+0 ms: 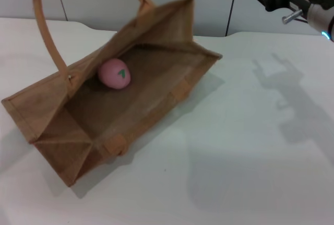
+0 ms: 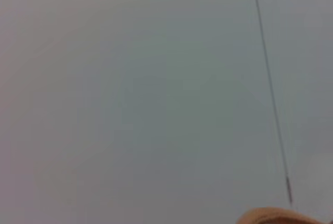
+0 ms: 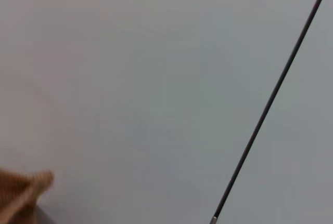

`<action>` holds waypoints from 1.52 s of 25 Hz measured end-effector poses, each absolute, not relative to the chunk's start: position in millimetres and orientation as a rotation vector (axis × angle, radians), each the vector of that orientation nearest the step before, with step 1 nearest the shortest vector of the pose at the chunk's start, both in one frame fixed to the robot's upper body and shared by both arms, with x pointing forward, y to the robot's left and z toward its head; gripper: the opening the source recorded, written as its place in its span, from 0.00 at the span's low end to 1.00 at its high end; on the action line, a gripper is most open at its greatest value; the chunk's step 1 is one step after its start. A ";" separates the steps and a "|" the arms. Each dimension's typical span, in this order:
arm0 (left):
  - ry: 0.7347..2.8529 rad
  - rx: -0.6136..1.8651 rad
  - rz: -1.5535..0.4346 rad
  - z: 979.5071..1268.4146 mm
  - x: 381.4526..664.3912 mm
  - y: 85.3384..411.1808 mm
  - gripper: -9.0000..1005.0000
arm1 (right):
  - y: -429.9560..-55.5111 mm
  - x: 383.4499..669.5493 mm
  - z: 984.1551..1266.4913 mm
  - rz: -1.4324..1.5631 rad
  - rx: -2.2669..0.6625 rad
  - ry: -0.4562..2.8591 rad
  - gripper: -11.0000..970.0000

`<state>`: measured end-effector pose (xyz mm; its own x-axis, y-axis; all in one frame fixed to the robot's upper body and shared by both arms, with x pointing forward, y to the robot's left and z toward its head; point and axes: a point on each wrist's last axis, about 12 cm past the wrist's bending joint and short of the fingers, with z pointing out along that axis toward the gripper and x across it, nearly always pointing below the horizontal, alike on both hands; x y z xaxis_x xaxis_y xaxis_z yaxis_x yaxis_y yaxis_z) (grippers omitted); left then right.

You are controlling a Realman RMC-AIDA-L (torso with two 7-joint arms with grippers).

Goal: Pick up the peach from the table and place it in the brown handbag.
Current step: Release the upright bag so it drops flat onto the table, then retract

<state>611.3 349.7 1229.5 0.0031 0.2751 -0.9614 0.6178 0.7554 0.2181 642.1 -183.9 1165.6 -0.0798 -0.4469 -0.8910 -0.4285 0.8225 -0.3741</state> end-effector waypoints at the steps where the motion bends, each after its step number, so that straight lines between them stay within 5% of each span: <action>1: 1.584 0.747 -0.324 1228.7 612.0 347.0 0.22 | -183.5 642.3 1165.5 -0.016 -0.688 1.697 0.59; 5: 1.558 0.803 -0.403 1224.6 614.3 332.9 0.23 | -183.7 642.8 1164.9 -0.010 -0.681 1.703 0.57; 10: 1.515 0.888 -0.496 1220.4 615.7 315.3 0.44 | -184.8 643.4 1165.5 -0.012 -0.679 1.703 0.57; 21: 1.448 1.018 -0.623 1209.8 615.3 288.6 0.62 | -183.9 645.3 1165.9 -0.013 -0.680 1.704 0.57; 33: 1.346 1.127 -0.738 1206.6 611.4 264.5 0.61 | -179.8 649.1 1163.7 -0.007 -0.690 1.716 0.57; 38: 1.352 0.956 -0.652 1205.1 613.4 287.0 0.61 | -181.5 649.6 1164.3 -0.010 -0.677 1.709 0.57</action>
<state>613.4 287.0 1205.1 0.1414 0.1342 -0.9808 0.8511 0.4895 0.1896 649.6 -181.5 1164.3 -0.0928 -0.4378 -0.8943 -0.4277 0.8286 -0.3613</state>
